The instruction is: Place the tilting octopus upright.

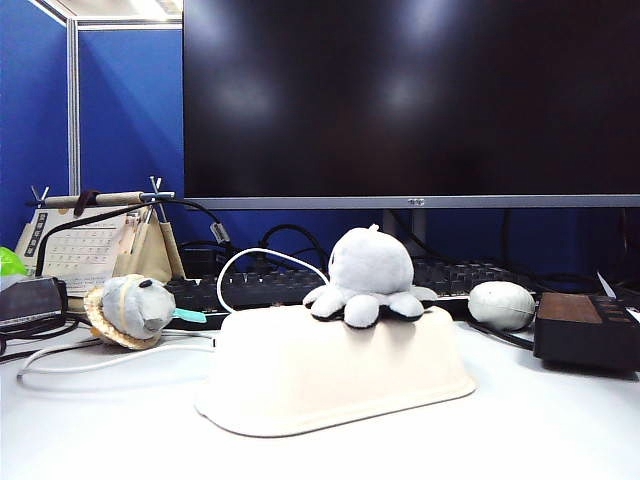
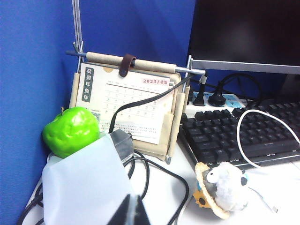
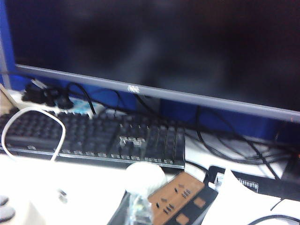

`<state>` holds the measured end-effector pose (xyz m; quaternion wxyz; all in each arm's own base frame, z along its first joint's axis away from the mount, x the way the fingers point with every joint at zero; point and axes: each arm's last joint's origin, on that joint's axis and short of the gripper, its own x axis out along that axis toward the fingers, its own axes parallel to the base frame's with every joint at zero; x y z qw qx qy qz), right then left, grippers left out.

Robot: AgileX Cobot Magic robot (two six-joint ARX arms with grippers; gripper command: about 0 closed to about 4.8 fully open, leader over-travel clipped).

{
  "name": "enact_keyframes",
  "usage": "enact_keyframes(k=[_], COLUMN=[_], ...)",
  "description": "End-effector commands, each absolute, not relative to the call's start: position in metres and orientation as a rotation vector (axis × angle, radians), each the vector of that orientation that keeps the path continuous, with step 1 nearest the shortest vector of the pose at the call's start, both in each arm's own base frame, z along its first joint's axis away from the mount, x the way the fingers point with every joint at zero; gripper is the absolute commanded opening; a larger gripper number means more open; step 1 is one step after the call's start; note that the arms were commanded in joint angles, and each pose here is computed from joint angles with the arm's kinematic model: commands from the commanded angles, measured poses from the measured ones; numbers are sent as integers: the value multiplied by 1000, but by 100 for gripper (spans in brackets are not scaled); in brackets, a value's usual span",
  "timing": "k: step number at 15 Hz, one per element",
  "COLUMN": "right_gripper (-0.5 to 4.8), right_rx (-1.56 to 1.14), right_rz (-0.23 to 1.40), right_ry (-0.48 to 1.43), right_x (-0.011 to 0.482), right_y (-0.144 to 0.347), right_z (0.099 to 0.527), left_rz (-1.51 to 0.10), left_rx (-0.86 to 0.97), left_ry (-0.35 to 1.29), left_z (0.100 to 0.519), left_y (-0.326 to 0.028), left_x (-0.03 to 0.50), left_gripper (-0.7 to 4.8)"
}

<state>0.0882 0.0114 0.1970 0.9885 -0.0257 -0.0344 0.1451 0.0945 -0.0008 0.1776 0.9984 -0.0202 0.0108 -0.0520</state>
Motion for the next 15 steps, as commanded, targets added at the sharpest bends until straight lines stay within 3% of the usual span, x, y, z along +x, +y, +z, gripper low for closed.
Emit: enact_keyframes(k=[1,15], right_gripper=[-5,-5], right_rx=[-53,-57], right_rz=[277,202], right_ry=[-96,-91], right_x=[90,94], right_y=[11,3], right_z=[194,182], left_rz=[-104,-104], left_rx=[-38,-38], left_ry=[9,11], left_z=[179,179], left_y=[-1,-1], left_x=[94,94], left_gripper=[-5,-5])
